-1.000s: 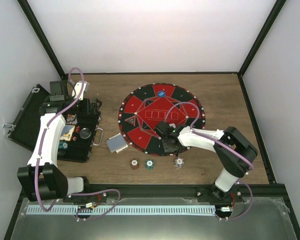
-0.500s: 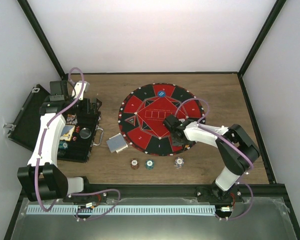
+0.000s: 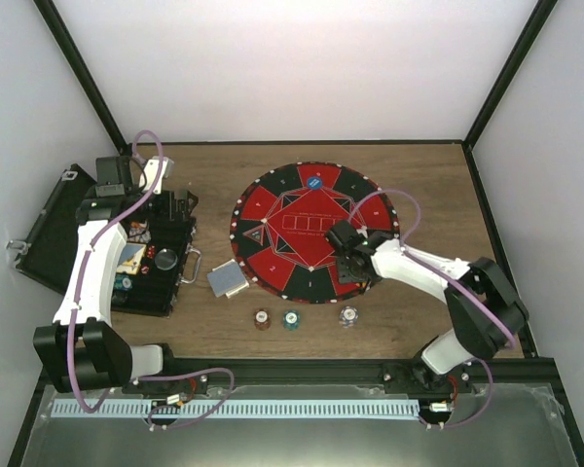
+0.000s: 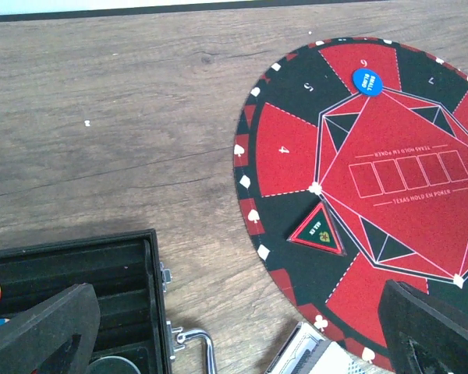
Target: Distribute texas hold em gaming equipment
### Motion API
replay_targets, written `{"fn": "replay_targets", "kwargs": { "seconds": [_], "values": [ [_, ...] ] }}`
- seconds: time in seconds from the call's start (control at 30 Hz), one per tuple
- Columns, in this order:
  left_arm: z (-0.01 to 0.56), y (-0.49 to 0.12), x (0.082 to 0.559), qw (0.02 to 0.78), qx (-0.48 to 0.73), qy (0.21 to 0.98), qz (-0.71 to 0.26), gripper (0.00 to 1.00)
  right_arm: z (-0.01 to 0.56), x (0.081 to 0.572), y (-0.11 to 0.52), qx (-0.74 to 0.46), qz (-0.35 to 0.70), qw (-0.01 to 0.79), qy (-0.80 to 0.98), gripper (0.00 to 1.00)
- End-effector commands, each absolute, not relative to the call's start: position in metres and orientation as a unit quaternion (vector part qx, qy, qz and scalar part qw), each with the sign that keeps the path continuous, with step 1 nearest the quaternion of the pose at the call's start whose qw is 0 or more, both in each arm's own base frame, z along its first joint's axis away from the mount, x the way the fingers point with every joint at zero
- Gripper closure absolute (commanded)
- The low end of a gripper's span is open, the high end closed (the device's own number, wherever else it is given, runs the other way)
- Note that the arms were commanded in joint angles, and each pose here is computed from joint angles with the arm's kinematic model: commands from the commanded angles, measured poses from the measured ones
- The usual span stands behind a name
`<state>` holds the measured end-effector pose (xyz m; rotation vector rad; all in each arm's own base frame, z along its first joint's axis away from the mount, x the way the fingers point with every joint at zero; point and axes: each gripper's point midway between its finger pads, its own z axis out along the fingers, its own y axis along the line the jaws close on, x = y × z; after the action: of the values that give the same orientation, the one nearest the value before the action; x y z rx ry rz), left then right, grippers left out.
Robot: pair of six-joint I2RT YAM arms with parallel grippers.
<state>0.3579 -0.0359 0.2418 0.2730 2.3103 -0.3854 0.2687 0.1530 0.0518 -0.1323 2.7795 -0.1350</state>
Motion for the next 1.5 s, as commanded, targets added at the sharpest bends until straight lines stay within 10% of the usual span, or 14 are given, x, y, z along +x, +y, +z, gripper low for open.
{"fn": "replay_targets", "kwargs": {
  "seconds": [0.0,1.47],
  "values": [
    [0.258,-0.037,0.359,0.403,0.113,0.895,-0.154,0.0,0.044,0.243,0.144,-0.014,-0.029,0.15,0.988,0.38],
    [0.26,-0.033,0.361,0.404,0.11,0.897,-0.141,0.0,0.066,0.286,0.158,-0.014,-0.043,0.192,0.98,0.5]
  ]
}}
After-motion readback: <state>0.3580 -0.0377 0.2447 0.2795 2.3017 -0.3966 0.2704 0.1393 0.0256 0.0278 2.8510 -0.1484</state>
